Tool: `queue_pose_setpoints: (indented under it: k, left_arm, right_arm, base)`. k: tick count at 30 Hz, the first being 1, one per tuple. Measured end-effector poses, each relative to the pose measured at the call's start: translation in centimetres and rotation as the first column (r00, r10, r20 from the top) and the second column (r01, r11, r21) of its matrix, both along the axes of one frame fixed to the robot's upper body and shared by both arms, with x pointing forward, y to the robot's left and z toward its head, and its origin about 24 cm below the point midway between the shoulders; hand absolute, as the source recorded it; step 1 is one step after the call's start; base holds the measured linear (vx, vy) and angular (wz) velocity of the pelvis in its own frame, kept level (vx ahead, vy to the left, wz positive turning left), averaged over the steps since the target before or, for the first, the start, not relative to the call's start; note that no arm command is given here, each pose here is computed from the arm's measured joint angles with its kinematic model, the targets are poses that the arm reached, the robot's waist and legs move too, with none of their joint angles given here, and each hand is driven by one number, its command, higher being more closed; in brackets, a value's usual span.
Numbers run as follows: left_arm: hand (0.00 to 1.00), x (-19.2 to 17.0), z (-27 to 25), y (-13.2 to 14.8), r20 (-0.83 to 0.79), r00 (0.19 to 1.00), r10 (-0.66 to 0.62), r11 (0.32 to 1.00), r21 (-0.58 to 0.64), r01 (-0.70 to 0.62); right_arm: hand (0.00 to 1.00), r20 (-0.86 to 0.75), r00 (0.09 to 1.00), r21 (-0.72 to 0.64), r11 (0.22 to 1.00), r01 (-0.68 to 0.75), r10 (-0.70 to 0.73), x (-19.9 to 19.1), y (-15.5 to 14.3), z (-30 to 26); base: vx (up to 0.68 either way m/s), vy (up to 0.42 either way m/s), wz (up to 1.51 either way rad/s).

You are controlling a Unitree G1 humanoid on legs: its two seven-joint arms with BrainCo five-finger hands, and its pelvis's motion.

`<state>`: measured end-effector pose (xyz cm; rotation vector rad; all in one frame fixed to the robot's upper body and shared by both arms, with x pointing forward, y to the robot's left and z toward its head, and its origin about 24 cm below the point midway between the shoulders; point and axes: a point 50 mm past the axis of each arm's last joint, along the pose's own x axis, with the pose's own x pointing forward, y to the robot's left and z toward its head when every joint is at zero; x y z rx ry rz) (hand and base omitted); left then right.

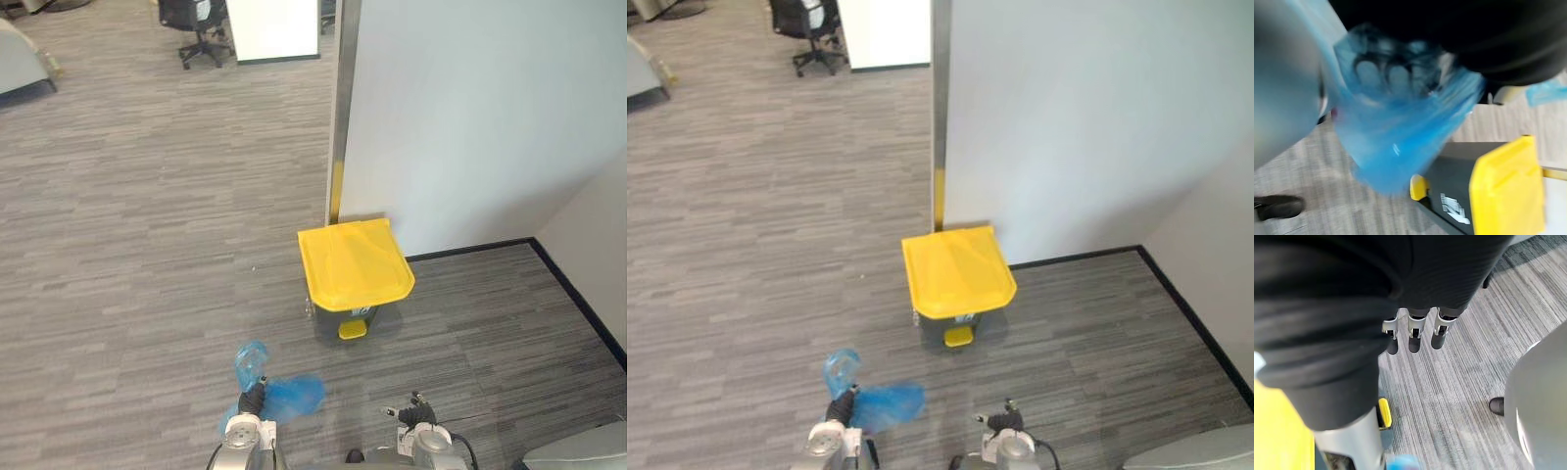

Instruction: Gather rubbish on tea table into small bin, then transfer packed bag to large trash can.

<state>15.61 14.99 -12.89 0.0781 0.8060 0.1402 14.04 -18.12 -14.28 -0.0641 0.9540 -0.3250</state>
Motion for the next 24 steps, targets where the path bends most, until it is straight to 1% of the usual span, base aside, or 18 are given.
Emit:
queue_pose_setpoints:
  k: [1, 3, 6, 10, 14, 18, 19, 20, 24]
  left_arm:
    - [1.00, 0.0, -0.1, 0.0, -0.006, 1.000, -0.007, 1.000, 0.001, 0.007]
    - [1.00, 0.5, 0.1, 1.0, 0.008, 1.000, -0.019, 0.999, 0.034, 0.018]
    - [1.00, 0.1, -0.1, 2.2, -0.012, 1.000, -0.020, 0.998, 0.067, 0.021]
    - [1.00, -1.1, -1.0, 1.8, -0.074, 0.997, -0.038, 0.997, 0.061, 0.043]
    - [1.00, -1.4, -1.2, 1.6, -0.096, 0.994, -0.050, 0.996, 0.063, 0.056]
    - [1.00, -1.4, -1.2, 2.1, -0.100, 0.994, -0.049, 0.995, 0.077, 0.057]
    - [1.00, -1.3, -1.2, 2.0, -0.101, 0.994, -0.050, 0.996, 0.073, 0.058]
    - [1.00, -1.3, -1.2, 1.6, -0.093, 0.994, -0.049, 0.997, 0.062, 0.055]
    - [1.00, -1.0, -1.1, 1.4, -0.085, 0.995, -0.044, 0.997, 0.055, 0.049]
  right_arm:
    - [0.00, -0.004, 1.000, 0.001, 1.000, 0.011, -0.011, 0.0, -0.1, 0.0]
    - [0.00, -0.029, 1.000, 0.019, 1.000, 0.012, -0.011, -0.6, 0.5, -0.4]
    - [0.00, -0.030, 1.000, 0.024, 1.000, 0.003, -0.002, -0.4, 0.6, -0.4]
    - [0.00, -0.031, 1.000, 0.013, 1.000, -0.005, 0.006, 0.0, 0.2, -0.3]
    - [0.00, -0.021, 1.000, 0.009, 1.000, -0.009, 0.010, 0.0, 0.2, -0.3]
    - [0.00, -0.028, 1.000, 0.004, 1.000, -0.013, 0.013, 0.0, 0.0, -0.3]
    - [0.00, -0.037, 0.999, -0.002, 1.000, -0.016, 0.015, -0.2, -0.1, -0.4]
    - [0.00, -0.041, 0.999, -0.034, 0.999, -0.029, 0.028, -0.1, -0.9, -0.3]
    - [0.00, -0.049, 0.999, -0.037, 0.999, -0.008, 0.006, -0.4, -1.3, -0.3]
  base:
    - [0.18, 0.200, -0.10]
    - [0.16, 0.200, -0.12]
    - [0.13, 0.135, -0.30]
    - [0.02, 0.066, -0.34]
    - [0.07, -0.003, 0.14]
    - [0.19, -0.131, 0.29]
    - [0.28, -0.125, 0.20]
    - [0.28, -0.093, 0.14]
    - [0.24, -0.097, 0.12]
